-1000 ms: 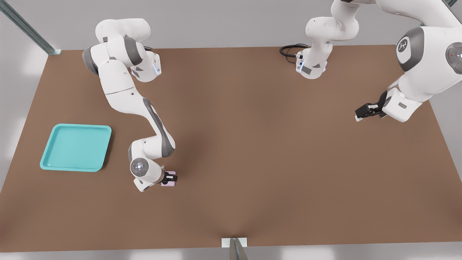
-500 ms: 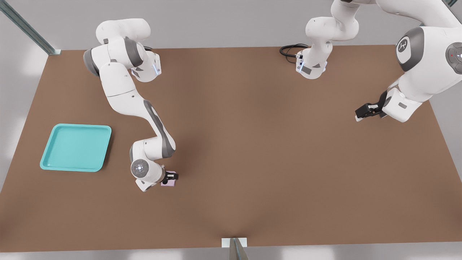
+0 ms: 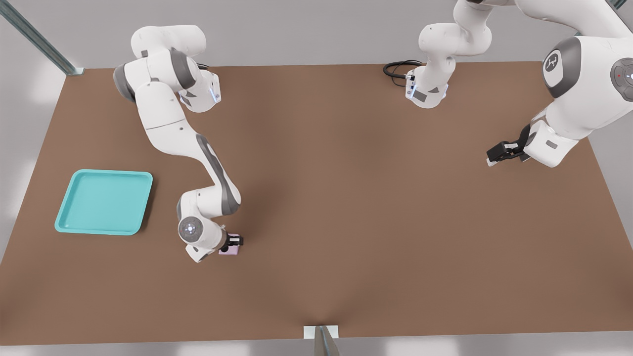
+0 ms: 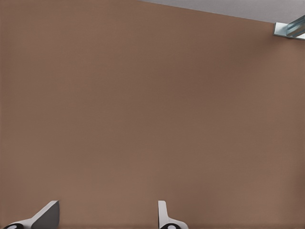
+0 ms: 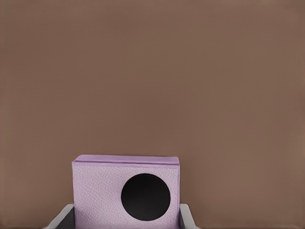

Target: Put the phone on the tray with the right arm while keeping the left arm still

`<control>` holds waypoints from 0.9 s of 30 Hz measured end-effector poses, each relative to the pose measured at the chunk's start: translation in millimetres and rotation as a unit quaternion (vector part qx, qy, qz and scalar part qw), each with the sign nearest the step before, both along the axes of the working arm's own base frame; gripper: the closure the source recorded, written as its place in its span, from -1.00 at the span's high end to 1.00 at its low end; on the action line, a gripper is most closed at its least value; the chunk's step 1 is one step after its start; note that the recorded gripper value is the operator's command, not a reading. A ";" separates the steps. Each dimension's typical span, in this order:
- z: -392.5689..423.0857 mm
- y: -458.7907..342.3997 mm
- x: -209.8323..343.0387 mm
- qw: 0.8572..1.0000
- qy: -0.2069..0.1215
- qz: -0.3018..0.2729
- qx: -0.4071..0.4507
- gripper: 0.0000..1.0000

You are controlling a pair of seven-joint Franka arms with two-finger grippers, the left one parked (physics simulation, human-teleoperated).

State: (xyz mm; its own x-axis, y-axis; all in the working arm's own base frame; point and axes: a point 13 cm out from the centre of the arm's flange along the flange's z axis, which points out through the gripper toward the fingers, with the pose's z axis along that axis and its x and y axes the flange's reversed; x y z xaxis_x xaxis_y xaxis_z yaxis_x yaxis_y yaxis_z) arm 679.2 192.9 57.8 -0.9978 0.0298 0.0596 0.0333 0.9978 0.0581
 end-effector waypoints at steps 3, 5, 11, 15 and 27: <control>44.3 -45.1 14.8 1.000 -0.013 -0.025 0.002 0.57; 66.5 -80.6 14.3 0.999 -0.015 -0.043 0.002 0.58; 112.2 -240.2 -6.5 0.994 -0.007 -0.112 0.001 0.57; 113.1 -310.5 -73.6 0.991 0.029 -0.128 0.002 0.55; 91.9 -405.8 -123.7 0.996 0.035 -0.082 0.005 1.00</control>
State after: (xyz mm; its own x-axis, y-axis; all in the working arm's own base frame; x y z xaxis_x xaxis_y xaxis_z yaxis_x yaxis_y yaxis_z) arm 555.4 -212.9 149.7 -0.9729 0.1918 0.1290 0.2007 0.9779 0.0594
